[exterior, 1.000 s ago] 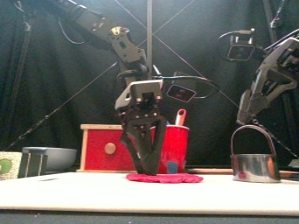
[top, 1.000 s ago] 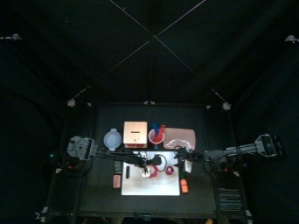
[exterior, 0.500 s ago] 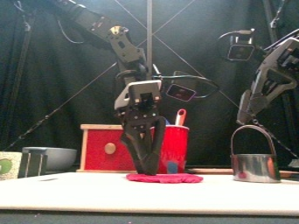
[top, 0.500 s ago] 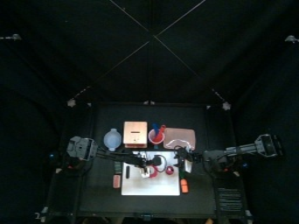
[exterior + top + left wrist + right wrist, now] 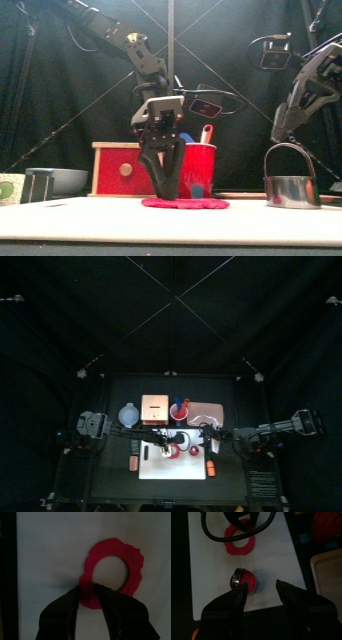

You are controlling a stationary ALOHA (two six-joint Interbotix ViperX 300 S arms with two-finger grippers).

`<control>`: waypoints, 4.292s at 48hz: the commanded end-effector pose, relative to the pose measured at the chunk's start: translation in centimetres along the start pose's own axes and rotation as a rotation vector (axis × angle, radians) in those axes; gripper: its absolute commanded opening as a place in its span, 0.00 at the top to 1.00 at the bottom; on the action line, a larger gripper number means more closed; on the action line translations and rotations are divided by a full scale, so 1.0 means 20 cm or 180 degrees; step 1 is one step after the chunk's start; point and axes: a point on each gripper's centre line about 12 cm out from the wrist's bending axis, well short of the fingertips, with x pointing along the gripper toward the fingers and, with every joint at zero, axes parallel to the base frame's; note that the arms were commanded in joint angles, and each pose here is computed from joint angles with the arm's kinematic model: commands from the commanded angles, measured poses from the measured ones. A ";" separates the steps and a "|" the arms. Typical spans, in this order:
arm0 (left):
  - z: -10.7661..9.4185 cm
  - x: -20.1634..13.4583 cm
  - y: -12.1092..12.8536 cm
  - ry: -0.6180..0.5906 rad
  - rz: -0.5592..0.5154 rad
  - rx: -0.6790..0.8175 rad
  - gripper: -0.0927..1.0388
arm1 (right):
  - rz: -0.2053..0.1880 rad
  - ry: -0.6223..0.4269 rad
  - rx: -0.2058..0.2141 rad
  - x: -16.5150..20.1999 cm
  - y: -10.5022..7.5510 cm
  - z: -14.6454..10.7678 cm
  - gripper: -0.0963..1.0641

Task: Get the cutter from the drawer then cut the dough then place the extra dough in the bowl
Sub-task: Place the extra dough in the bowl

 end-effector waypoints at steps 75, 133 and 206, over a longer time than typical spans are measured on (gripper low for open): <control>0.07 -0.71 0.08 -0.0814 0.0283 0.0320 0.31 | 0.0016 -0.0043 0.0080 -0.01 0.00 0.01 0.19; -0.77 -1.15 0.73 -0.1171 0.1302 -0.1043 0.30 | -0.0086 -0.0053 0.0176 0.00 -0.05 0.03 0.19; -0.91 -0.74 0.88 -0.1298 0.0686 -0.2154 0.09 | -0.0094 -0.0014 0.0244 0.00 -0.06 0.01 0.19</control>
